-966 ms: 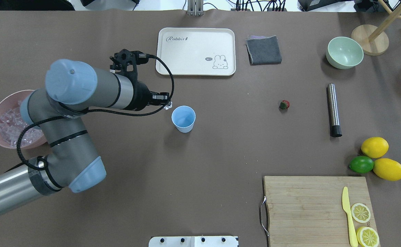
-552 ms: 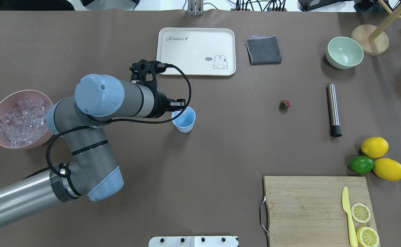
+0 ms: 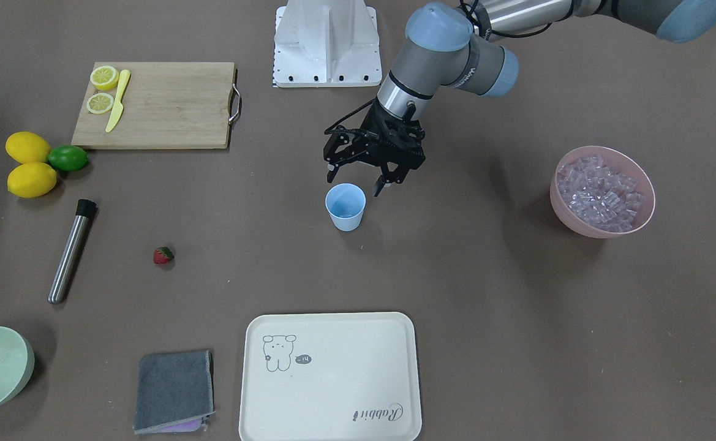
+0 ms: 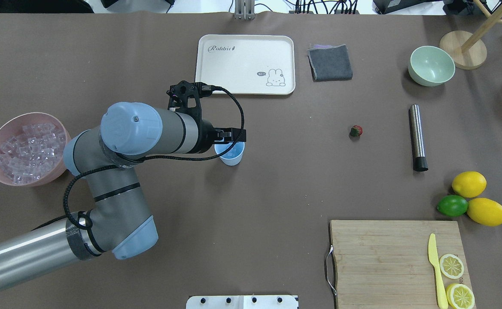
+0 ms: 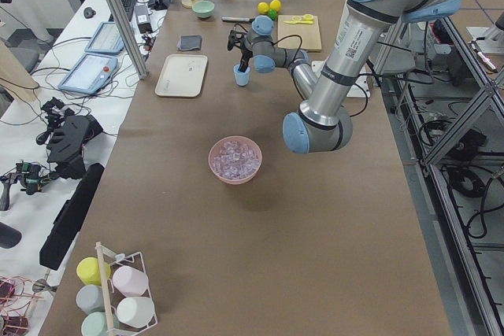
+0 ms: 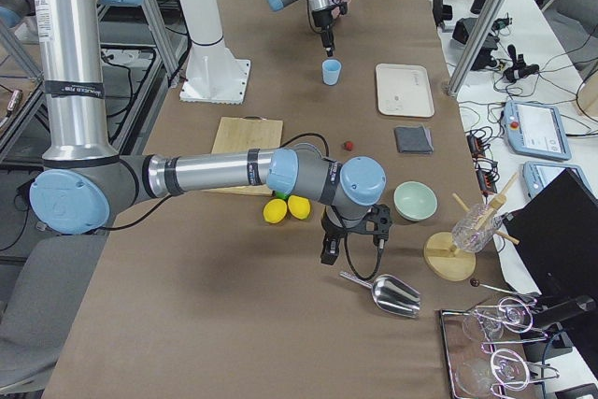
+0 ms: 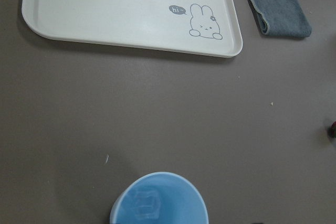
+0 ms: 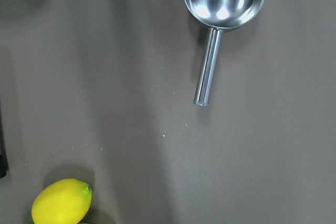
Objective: Mash ice and strawberries in cup
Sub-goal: 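Open the left gripper to drop the ice cube into the blue cup, then move the left gripper back over the pink bowl of ice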
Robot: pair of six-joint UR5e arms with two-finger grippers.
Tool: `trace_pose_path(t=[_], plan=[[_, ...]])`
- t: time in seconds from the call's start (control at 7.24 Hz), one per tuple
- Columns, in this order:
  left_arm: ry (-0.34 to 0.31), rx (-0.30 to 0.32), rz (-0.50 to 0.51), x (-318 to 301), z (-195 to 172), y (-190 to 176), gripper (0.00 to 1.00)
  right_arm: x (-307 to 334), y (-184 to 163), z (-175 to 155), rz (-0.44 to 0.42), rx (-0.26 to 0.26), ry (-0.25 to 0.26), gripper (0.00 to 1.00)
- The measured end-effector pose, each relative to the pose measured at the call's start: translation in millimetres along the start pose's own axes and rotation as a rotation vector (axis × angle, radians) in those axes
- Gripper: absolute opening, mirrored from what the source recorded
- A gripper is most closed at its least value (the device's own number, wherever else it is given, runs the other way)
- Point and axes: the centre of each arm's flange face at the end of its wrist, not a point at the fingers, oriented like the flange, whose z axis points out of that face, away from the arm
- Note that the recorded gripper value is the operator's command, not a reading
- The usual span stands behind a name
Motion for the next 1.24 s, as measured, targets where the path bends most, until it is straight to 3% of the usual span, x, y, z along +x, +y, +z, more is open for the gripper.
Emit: trace_pose_path(t=[0.14, 0.41, 0.83, 1.1, 1.24], plan=[[-0.047, -0.017, -0.001, -3, -21, -15, 0.98, -2, -1, -2, -0.002, 0.003, 0.0, 1.0], [-0.208, -0.063, 0.085, -36, -84, -48, 0.98, -6, -3, -6, -0.01, 0.011, 0.0, 1.0], [-0.408, -0.122, 0.256, -163, -159, -62, 0.98, -10, -4, -9, -0.017, 0.017, -0.003, 1.0], [-0.468, -0.173, 0.323, -254, -179, -55, 0.97, -10, -4, -9, -0.019, 0.018, -0.004, 1.0], [-0.473, -0.17, 0.335, -296, -172, -54, 0.97, -10, -4, -9, -0.019, 0.018, -0.004, 1.0]])
